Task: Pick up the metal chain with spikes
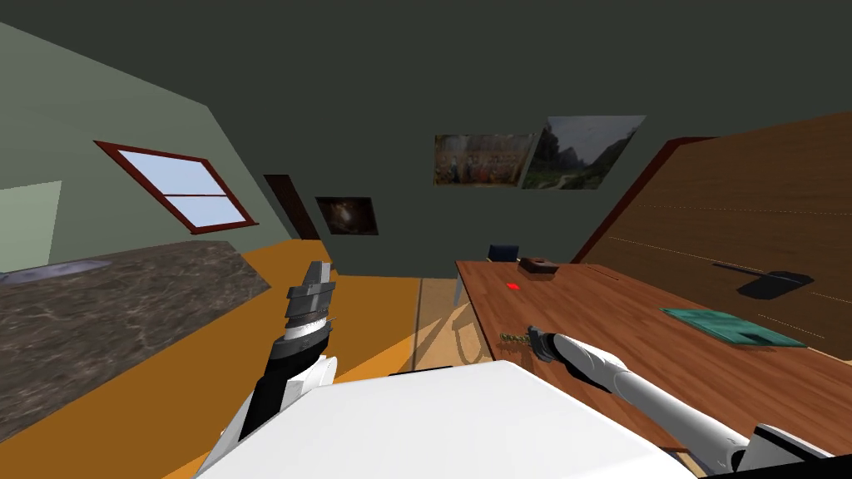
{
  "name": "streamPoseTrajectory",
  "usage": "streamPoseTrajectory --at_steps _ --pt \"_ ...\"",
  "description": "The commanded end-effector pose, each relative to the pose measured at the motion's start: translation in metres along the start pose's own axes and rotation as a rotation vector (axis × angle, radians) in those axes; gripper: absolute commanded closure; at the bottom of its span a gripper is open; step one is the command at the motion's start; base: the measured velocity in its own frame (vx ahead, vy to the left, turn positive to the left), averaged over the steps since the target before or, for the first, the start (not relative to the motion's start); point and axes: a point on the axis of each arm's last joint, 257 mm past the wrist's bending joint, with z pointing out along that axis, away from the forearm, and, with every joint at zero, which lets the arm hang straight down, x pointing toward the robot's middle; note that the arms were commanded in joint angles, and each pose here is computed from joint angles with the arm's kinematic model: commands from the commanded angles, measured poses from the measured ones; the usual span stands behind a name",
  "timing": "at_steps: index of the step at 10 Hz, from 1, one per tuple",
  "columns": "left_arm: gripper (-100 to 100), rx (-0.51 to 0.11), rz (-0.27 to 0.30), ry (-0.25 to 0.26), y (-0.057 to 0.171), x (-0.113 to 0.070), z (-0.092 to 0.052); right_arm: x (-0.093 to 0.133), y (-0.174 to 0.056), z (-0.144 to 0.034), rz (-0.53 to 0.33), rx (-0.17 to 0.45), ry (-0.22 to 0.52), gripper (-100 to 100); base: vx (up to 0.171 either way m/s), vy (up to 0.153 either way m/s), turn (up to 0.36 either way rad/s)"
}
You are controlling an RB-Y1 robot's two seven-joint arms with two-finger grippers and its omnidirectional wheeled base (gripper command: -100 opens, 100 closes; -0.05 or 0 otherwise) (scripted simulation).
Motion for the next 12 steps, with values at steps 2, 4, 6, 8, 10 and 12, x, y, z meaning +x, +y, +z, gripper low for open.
streamPoseTrajectory --at_steps 2,4,6,8,10,12 --pt "0 0.000 0.000 0.000 0.000 0.000 0.000 -0.007 -0.005 0.004 -0.043 -0.014 -0.013 100 0.035 0.036 -0.144" --pt "0 0.000 0.000 0.000 0.000 0.000 0.000 -0.013 -0.011 0.007 -0.071 -0.019 -0.027 100 0.027 0.030 -0.117" --pt "0 0.000 0.000 0.000 0.000 0.000 0.000 -0.018 -0.009 0.007 -0.060 -0.022 -0.044 100 0.016 0.024 -0.050" --pt "0 0.000 0.000 0.000 0.000 0.000 0.000 -0.023 -0.014 0.010 -0.088 -0.027 -0.055 100 0.019 0.028 -0.122" --pt "0 0.000 0.000 0.000 0.000 0.000 0.000 -0.026 -0.021 0.011 -0.119 -0.030 -0.061 100 0.025 0.035 -0.135" --pt "0 0.000 0.000 0.000 0.000 0.000 0.000 -0.029 -0.028 0.012 -0.144 -0.031 -0.066 100 0.017 0.019 -0.059"
